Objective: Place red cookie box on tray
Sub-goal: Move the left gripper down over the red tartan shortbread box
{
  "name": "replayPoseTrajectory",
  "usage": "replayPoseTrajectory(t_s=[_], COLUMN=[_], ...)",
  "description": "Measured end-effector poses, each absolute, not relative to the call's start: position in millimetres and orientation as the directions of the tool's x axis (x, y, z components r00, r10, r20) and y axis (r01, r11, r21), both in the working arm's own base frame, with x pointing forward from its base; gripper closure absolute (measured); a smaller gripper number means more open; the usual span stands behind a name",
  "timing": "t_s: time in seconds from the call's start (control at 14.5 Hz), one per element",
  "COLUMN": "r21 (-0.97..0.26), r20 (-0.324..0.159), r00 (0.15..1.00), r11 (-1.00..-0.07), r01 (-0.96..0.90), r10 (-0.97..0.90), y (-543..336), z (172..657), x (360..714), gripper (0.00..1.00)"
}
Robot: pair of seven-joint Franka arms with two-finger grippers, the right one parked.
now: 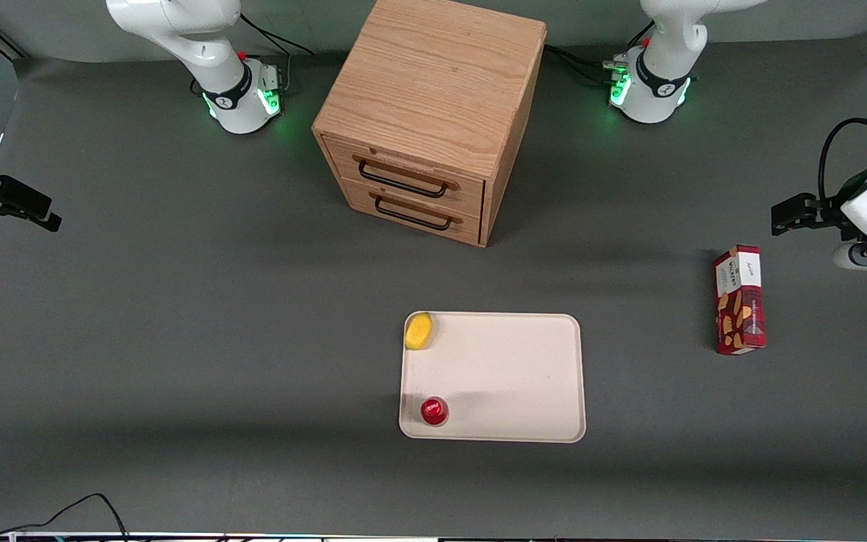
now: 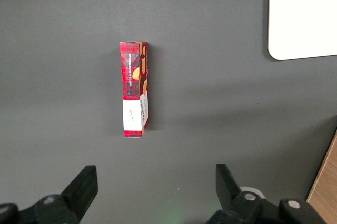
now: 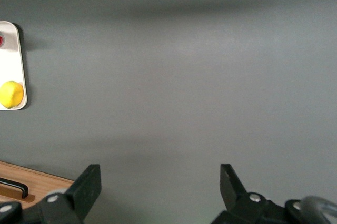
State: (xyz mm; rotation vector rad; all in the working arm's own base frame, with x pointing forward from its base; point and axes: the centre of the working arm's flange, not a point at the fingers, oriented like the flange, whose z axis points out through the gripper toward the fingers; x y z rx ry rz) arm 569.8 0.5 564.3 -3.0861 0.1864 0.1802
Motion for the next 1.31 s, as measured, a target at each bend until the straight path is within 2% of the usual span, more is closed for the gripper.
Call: replayPoseTrajectory(t_s=[0.34,0.62,0.76,0.9,1.03,1.31], r21=[-0.037,-0.025,-0.012,-0.002,-0.001,-0.012], r20=[-0.126,-0.159,-0.173,-0.174,-0.155,-0.089], r00=[0.987,0.98,0.973,0.966,0.965,0.965], r11=[-0.993,-0.992,-0.988,-0.981,-0.977,-0.968], r01=[-0.109,-0.124,-0.157,-0.196,-0.215,-0.251], r10=[-0.104,-0.118,-0.152,-0.192,-0.212,-0.249], y=[4,44,66,77,86,83], z=[566,560,541,496,435,310], x=[568,564,566,570,569,557], gripper=[0.0,0.0,0.0,0.0,0.0,0.0])
